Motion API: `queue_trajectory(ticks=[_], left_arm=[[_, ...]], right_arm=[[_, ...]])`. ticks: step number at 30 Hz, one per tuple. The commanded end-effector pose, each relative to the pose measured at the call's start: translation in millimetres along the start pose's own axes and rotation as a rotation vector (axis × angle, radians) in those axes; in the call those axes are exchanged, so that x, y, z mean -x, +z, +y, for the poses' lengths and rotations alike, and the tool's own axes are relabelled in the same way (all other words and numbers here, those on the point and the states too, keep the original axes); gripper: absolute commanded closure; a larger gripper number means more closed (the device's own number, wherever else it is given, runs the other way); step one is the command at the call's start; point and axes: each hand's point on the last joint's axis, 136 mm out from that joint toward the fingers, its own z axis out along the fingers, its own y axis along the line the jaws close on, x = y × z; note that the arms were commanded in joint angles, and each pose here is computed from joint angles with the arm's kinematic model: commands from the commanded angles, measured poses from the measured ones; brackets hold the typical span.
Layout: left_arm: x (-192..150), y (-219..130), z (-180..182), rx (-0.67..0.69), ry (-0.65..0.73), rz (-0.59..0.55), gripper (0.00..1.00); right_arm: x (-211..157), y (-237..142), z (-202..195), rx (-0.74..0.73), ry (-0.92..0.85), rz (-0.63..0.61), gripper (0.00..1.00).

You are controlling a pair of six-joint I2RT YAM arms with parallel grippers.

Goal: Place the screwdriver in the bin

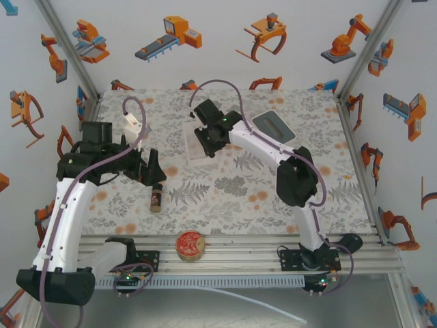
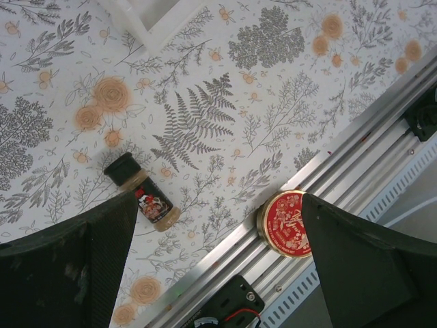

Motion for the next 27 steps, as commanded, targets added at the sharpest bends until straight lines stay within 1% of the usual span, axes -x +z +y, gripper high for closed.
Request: queue_trajectory(ticks=[1, 18, 27], left_arm=[[12, -6, -6, -0.013, 0.008, -0.030, 0.03], [11, -4, -3, -0.012, -0.007, -0.024, 0.03], [13, -6, -4, -0.008, -0.003, -0.033, 0.03]], right_arm=[[6, -3, 4, 0.013, -0.067, 0.009, 0.74], [17, 23, 1, -0.014, -0.121, 0.035, 0.74], [12, 36, -1, -0.026, -0.123, 0.052, 0.73]])
